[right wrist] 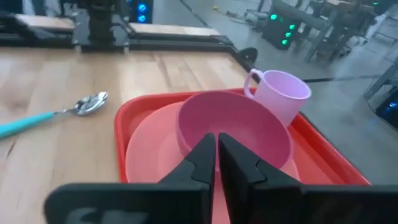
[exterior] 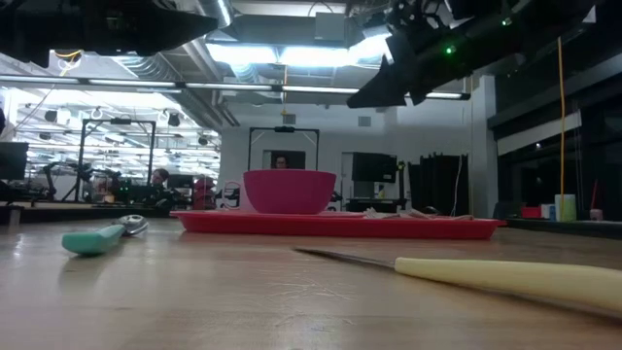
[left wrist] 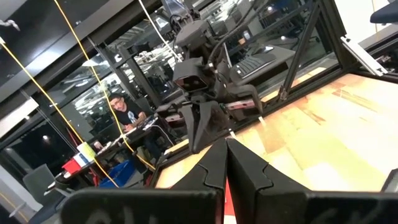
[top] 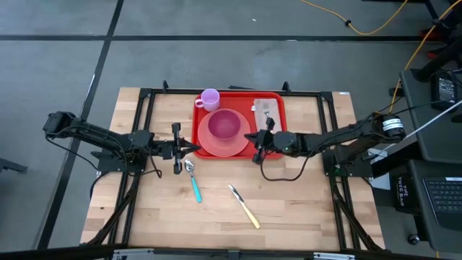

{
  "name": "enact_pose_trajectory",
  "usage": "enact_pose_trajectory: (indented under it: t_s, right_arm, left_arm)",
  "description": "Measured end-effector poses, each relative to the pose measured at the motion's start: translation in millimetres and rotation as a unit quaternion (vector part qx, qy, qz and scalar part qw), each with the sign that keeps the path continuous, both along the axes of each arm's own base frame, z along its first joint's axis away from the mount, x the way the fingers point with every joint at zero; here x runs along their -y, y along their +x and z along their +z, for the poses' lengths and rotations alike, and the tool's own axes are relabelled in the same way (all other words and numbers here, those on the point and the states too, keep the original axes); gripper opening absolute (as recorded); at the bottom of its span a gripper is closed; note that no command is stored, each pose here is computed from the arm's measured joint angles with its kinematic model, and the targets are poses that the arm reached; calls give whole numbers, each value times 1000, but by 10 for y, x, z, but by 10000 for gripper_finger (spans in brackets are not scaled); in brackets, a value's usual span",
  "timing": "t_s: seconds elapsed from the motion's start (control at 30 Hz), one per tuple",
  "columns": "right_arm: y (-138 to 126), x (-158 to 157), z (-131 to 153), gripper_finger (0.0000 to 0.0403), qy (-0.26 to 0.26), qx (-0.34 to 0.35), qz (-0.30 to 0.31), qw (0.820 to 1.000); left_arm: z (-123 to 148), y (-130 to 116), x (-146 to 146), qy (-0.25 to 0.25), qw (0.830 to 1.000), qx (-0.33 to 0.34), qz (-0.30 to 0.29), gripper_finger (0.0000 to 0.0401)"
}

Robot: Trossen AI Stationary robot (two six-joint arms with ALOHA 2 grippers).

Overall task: Set up tray
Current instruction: Put the blue spoon to the left side of the orange fork on the light brown table napkin on the red tray

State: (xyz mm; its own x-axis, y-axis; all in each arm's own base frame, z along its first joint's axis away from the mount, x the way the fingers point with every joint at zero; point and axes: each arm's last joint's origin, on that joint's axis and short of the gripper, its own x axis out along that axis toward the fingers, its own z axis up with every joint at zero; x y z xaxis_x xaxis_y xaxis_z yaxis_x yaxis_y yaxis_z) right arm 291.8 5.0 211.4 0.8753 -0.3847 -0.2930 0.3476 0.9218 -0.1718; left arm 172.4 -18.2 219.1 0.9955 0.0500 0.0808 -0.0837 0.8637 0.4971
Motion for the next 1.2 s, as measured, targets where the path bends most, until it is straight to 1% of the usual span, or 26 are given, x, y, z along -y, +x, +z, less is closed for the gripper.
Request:
enact_pose_trajectory:
  t_s: [0.1, 0.27, 0.4, 0.5, 0.6, 0.77, 0.83, 0.9, 0.97, 1.03, 1.13, 1.2]
  right_arm:
    - [6, 13, 4, 24, -1, 3, 3, 1000]
    - [15, 29, 31, 10, 2, 18, 2, 1000]
    - [23, 10, 28, 6, 15, 17, 42, 999]
    - [25, 15, 25, 12, 19, 15, 57, 998]
    - [25, 33, 26, 21, 21, 16, 52, 998]
    - [25, 96, 26, 18, 20, 16, 42, 999]
    - [24, 133, 26, 14, 21, 17, 35, 999]
    - [23, 164, 26, 11, 21, 17, 29, 999]
    - [22, 184, 26, 9, 21, 17, 25, 999]
    - [21, 199, 26, 10, 21, 17, 22, 999]
    - [20, 217, 26, 14, 21, 17, 19, 999]
    - [19, 233, 26, 17, 22, 17, 17, 999]
  left_arm:
    - [0, 0, 0, 0, 1000, 0, 0, 4]
    - [1, 0, 0, 0, 1000, 1, 0, 4]
    - [2, -1, 0, -7, 1000, 1, -1, 4]
    - [1, 0, 0, -25, 1000, 2, -2, 4]
    - [1, 0, 0, -46, 999, 3, -4, 4]
    - [1, 0, 0, -112, 994, 6, -9, 4]
    - [-12, 1, 0, -125, 992, 0, -10, 4]
    - [-68, 3, 5, -133, 990, -30, -16, 3]
    - [-154, 1, 17, -140, 987, -76, -30, 3]
    - [-221, -4, 24, -168, 978, -119, -34, 1]
    - [-183, 22, 34, -219, 962, -164, -28, 1]
    - [-123, 56, 56, -236, 953, -190, -27, 2]
